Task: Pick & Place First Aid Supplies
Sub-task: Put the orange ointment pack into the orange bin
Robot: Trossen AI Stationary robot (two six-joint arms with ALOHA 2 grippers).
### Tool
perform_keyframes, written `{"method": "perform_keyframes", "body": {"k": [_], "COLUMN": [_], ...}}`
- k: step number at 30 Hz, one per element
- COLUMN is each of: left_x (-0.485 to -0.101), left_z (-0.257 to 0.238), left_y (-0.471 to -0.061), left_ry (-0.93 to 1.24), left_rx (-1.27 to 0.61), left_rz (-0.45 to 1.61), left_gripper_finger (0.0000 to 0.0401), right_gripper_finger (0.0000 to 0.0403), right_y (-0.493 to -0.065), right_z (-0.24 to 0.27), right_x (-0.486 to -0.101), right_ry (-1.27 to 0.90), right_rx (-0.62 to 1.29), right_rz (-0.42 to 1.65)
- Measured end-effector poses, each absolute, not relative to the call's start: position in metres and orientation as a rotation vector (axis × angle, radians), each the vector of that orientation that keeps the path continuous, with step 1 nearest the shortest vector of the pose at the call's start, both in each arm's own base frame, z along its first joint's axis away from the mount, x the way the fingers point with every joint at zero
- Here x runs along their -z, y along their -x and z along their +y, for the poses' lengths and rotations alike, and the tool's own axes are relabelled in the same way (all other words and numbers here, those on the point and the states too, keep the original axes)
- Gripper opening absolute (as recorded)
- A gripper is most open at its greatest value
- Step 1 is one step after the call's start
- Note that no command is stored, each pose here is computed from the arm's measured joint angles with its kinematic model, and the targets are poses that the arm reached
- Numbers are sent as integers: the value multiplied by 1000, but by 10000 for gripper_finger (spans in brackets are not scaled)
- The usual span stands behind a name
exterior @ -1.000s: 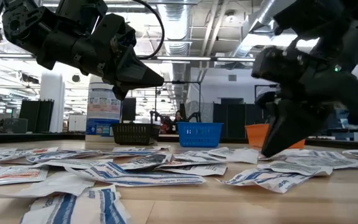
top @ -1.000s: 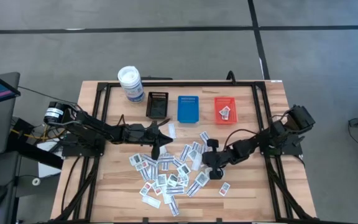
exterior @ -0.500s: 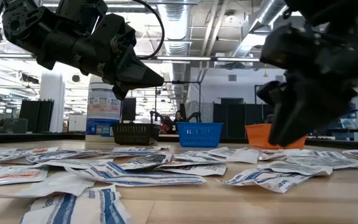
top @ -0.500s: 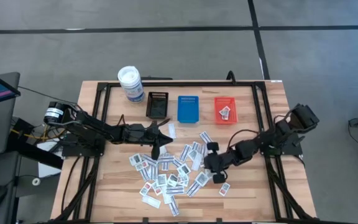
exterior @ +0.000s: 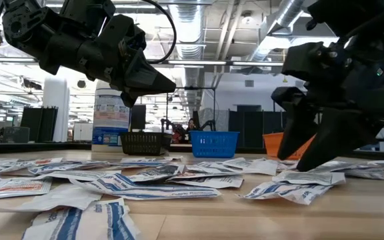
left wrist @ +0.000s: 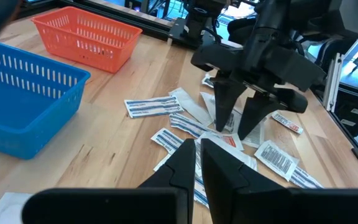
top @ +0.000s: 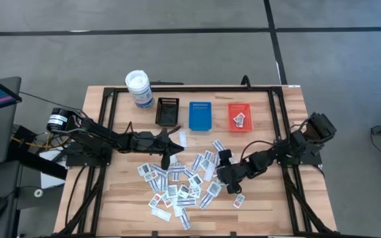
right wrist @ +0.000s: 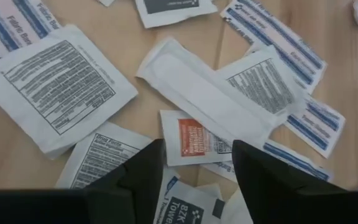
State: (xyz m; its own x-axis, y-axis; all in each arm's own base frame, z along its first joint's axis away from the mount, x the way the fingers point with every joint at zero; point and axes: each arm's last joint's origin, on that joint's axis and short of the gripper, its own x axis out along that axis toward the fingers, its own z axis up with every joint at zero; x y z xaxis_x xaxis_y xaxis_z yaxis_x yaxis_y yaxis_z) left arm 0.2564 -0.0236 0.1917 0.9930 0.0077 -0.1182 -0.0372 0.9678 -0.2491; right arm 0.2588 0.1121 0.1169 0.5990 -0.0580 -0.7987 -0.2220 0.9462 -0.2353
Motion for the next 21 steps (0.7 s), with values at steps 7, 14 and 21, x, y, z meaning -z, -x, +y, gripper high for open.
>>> {"method": "perform_keyframes", "body": {"k": [7,14,21], "left_x": [-192,-192,-192], "left_z": [-24,-24,-24], "left_y": [-256,-256,-256], "left_ry": [254,254,254], "left_rx": [-23,-23,-23], "left_rz": [117,117,117], "left_gripper_finger": [26,26,26], "right_gripper_finger": [154,142,141], "right_y": [-260,-262,-270], "right_z": [113,106,101], "right_x": [-117,-117,-108], "right_ry": [324,329,284], "right_rx": [-155,-140,-160], "right_rz": [929,935,945]}}
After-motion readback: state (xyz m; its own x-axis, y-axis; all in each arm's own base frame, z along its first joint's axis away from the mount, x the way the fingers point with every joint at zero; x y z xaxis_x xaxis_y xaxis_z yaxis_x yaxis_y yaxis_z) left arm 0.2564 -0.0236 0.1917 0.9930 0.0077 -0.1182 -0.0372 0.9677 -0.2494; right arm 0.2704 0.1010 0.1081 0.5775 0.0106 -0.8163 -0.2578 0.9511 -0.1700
